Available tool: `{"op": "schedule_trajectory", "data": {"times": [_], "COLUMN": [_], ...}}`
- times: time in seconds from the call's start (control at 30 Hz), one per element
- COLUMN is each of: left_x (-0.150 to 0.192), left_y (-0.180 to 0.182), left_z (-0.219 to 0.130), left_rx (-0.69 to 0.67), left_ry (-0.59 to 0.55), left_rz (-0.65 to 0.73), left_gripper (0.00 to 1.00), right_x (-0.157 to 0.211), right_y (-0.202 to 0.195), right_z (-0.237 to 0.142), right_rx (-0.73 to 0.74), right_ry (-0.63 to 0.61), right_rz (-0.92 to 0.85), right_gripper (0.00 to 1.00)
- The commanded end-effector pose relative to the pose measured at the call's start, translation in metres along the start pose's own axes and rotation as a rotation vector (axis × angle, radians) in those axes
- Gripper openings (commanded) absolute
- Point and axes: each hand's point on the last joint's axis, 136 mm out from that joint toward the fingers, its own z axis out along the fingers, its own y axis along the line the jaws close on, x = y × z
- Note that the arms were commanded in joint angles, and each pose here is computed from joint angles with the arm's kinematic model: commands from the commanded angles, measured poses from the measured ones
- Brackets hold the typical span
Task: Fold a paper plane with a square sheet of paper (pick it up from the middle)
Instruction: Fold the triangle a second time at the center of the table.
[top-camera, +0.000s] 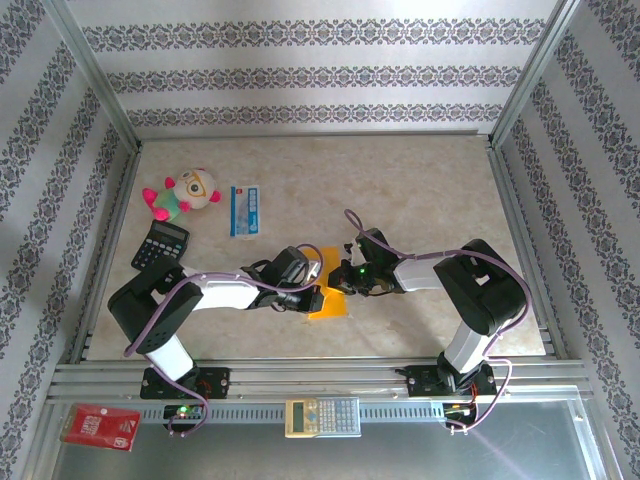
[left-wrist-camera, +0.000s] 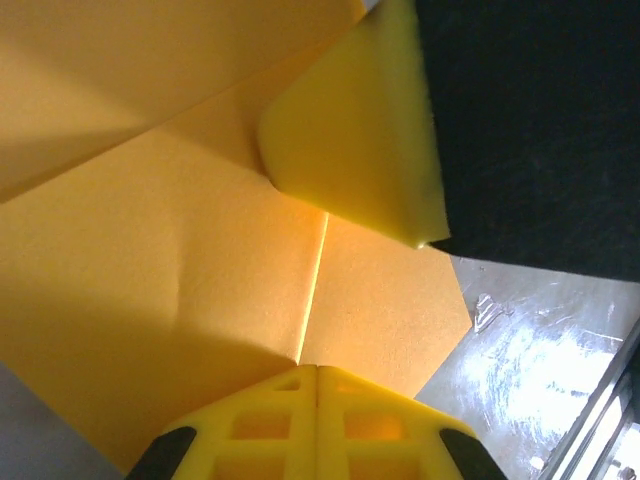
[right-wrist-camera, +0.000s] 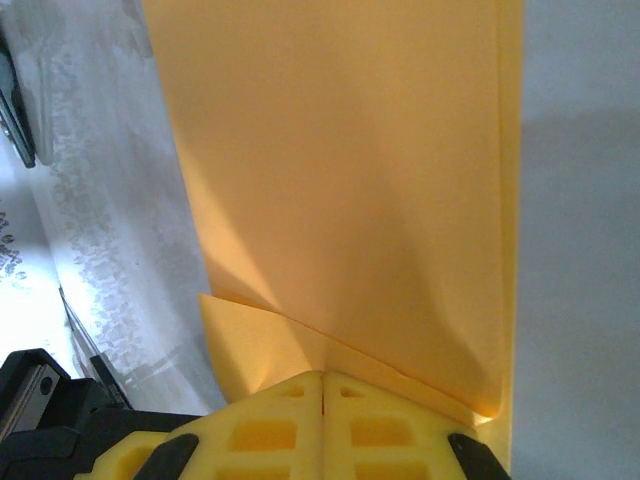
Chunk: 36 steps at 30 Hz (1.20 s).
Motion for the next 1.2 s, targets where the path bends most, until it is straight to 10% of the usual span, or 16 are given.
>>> {"op": "schedule_trajectory", "data": {"times": [0.0,0.8,1.17], "left_x": [0.022,0.089,0.023], "left_y": [0.019,0.044,-0.021], "left_z": [0.000,-0.017,-0.041], "left_rx": [-0.043,-0.070,0.165], "left_ry": [0.062,0.195,-0.035], "left_rz": [-0.042,-0.131,-0.082], "left_gripper": [0.00,0.00,0.01], "right_x": [0.022,0.026,0.025], "right_y": [-0.063,-0.076,-0.074], "right_z": [0.005,0.005,0.005], "right_rx": [0.207,0.252,0.247], "right_ry": [0.034,0.041,0.042], "right_rz": [0.110,0.134,0.124], "right_gripper": [0.04,0.03,0.03]}}
